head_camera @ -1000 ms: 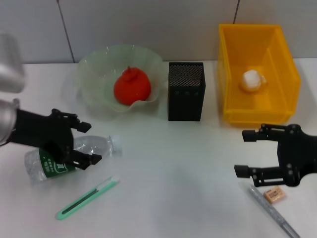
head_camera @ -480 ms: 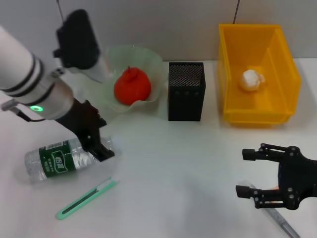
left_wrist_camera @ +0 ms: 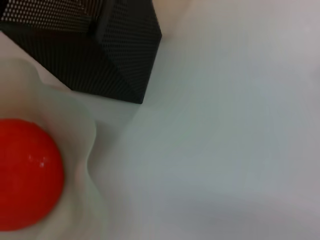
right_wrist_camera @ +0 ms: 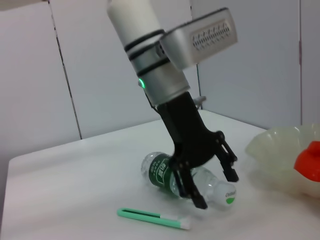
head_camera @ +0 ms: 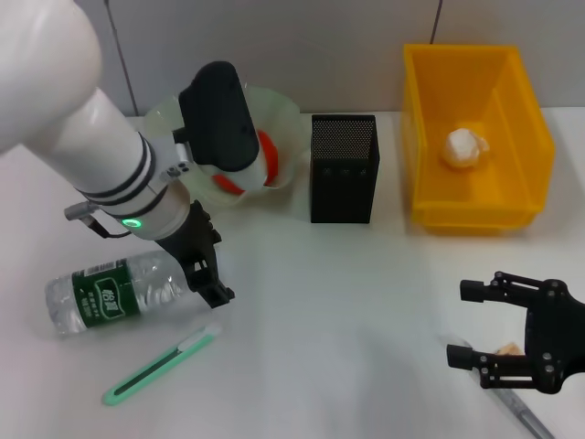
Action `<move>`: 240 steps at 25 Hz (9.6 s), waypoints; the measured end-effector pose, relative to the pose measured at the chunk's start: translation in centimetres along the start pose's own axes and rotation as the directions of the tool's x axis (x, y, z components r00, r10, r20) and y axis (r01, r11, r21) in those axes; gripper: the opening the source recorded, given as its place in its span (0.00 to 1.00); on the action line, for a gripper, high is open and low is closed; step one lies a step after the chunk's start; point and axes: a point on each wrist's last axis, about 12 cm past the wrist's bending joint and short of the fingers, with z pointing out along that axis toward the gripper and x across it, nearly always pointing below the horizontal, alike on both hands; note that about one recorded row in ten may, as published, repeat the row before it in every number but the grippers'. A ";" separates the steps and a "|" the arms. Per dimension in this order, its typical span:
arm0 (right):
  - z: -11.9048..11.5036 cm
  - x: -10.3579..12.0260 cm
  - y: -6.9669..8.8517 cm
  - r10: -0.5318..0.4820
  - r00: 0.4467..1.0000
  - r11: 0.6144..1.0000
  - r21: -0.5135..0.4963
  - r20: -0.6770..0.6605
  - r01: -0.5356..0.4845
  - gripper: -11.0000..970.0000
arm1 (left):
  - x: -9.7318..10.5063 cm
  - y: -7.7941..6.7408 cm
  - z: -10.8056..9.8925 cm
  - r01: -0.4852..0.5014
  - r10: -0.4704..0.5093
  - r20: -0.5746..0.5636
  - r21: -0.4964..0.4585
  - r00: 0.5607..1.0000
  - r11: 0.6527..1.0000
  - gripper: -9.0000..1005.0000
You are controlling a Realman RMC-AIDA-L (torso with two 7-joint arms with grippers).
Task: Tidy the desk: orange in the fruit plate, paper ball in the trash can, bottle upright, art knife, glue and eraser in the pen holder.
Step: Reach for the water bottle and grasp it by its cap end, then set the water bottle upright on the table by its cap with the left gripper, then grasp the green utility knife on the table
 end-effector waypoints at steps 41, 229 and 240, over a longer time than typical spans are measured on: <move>-0.1 -0.3 0.2 0.022 0.998 1.000 -0.019 0.060 -0.021 0.87 | 0.8 0.1 2.2 0.006 -0.011 -0.067 -0.078 0.998 0.997 0.47; 2.3 -0.5 -2.9 0.008 0.997 0.997 0.078 0.076 -0.014 0.86 | 7.7 -7.2 -0.8 0.350 -0.341 -0.169 0.026 0.925 0.937 0.51; 2.3 -0.4 -2.9 0.010 0.997 0.997 0.079 0.076 -0.016 0.86 | 7.2 -7.3 -0.7 0.338 -0.327 -0.190 0.025 0.926 0.941 0.47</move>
